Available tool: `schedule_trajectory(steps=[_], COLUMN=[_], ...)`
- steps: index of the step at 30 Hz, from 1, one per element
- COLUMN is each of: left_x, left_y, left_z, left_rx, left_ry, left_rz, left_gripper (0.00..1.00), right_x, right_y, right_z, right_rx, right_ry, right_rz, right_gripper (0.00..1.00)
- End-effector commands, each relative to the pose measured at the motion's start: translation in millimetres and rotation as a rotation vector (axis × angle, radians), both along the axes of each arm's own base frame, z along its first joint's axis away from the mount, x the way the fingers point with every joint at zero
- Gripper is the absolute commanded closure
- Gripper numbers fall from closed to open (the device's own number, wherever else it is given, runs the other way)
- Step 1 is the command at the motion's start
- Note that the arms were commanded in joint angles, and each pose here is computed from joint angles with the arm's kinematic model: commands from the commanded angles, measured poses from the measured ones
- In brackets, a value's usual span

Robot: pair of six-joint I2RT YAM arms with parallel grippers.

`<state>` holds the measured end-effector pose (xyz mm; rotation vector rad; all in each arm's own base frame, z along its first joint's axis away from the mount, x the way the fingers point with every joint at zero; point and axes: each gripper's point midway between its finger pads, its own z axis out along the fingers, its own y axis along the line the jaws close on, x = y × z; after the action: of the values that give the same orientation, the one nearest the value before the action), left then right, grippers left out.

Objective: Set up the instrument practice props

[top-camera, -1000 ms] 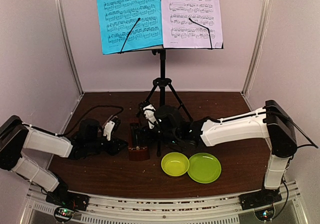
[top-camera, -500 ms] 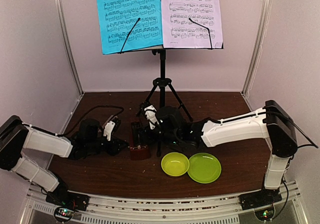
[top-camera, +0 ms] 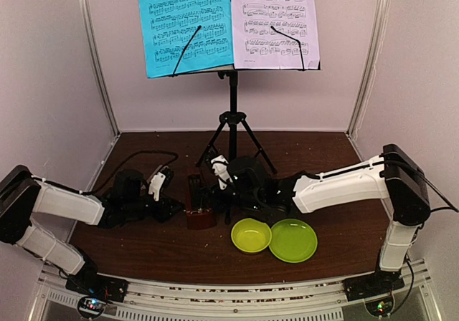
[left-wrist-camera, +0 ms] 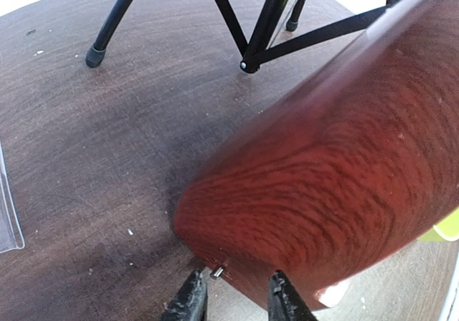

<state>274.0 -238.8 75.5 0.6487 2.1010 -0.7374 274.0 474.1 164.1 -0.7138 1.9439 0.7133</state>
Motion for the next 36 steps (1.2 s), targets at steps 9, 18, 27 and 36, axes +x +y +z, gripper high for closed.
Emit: schedule_trajectory(steps=[9,18,27,36], left_x=[8.1,7.8,14.4,19.2], left_y=[-4.8,-1.2,6.2,18.7], left_z=[21.7,24.7,31.6,37.1], left_rx=[-0.021,-0.020,-0.013,0.008], left_ry=[-0.069,-0.079,-0.095,-0.124], left_rz=[-0.002,0.013,0.068,0.138], left_gripper=[0.66,0.64,0.63,0.63], right_x=[6.3,14.6,20.2,24.2], right_y=[7.4,-0.2,-24.7,-62.7], right_z=[37.0,33.9,24.6,-5.4], right_rx=[0.079,0.042,0.011,-0.041], right_ry=[-0.030,-0.039,-0.041,-0.020], right_rz=[-0.014,-0.071,-0.117,-0.190], right_gripper=[0.38,0.34,0.35,0.35])
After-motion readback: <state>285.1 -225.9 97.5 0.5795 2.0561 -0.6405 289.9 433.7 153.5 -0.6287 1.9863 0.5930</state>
